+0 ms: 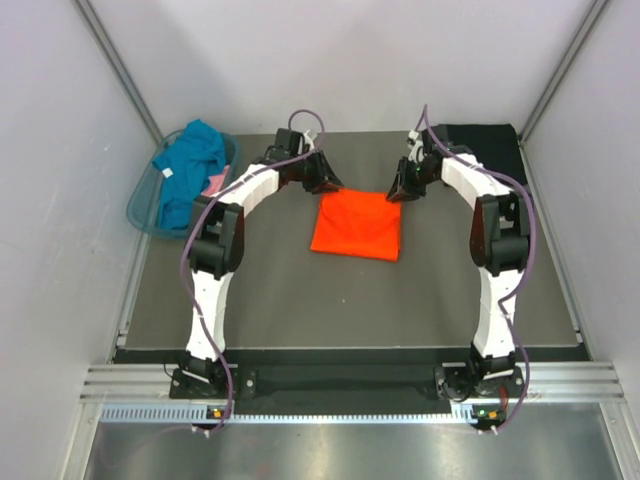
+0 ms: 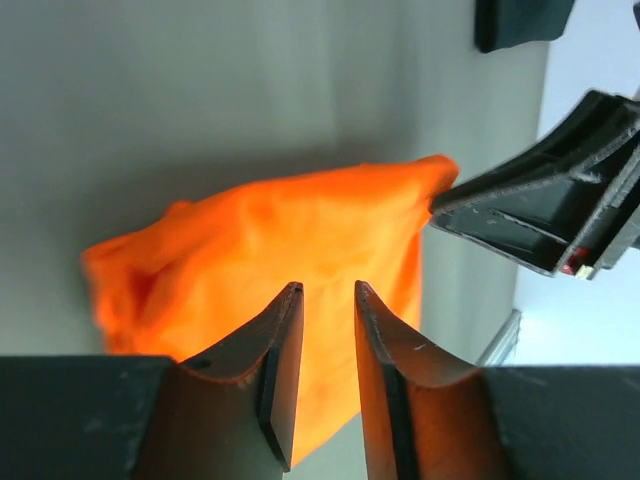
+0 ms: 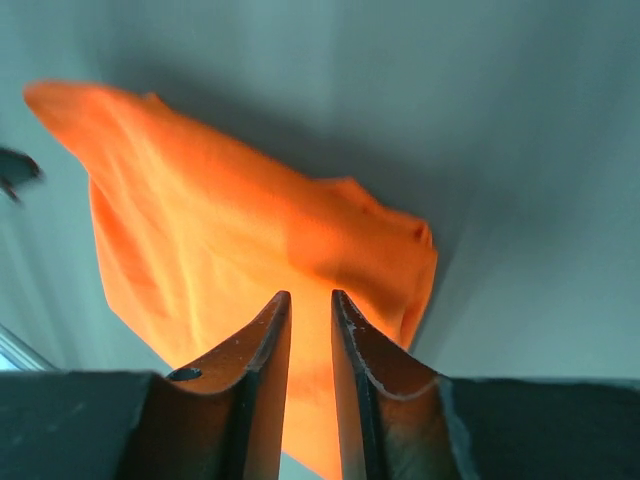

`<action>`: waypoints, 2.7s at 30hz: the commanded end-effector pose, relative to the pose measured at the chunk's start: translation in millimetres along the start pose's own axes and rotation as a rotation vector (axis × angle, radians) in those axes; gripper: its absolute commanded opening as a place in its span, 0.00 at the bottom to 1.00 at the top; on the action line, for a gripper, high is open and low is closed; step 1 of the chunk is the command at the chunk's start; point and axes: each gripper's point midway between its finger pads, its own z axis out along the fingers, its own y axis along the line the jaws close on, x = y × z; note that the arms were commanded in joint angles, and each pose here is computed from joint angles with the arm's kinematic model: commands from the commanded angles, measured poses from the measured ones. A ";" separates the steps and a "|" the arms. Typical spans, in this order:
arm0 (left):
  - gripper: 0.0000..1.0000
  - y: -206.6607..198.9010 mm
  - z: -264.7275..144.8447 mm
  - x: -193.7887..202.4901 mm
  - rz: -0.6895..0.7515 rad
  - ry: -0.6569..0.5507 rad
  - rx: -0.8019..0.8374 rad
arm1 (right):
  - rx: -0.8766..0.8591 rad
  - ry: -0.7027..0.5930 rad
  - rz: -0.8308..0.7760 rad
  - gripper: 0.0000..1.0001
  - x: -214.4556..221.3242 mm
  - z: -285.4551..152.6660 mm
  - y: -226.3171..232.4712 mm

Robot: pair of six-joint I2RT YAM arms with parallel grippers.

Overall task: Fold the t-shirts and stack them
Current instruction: Fold the tshirt

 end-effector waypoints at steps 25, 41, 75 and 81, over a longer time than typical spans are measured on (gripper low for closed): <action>0.42 -1.6 -1.4 3.9 -0.009 0.013 -0.027 | -0.266 -0.025 0.056 0.47 -32.4 -29.6 51.1; 0.40 43.6 -13.7 31.0 -0.030 0.067 -0.157 | -0.335 0.118 0.071 0.17 63.1 -16.9 19.3; 0.40 15.7 -64.5 105.4 -0.048 0.180 -0.066 | -0.476 0.210 0.105 0.17 138.9 -45.4 45.5; 0.40 2.4 -28.3 62.9 -0.079 0.096 0.070 | -0.533 0.122 0.125 0.17 84.2 -25.2 67.0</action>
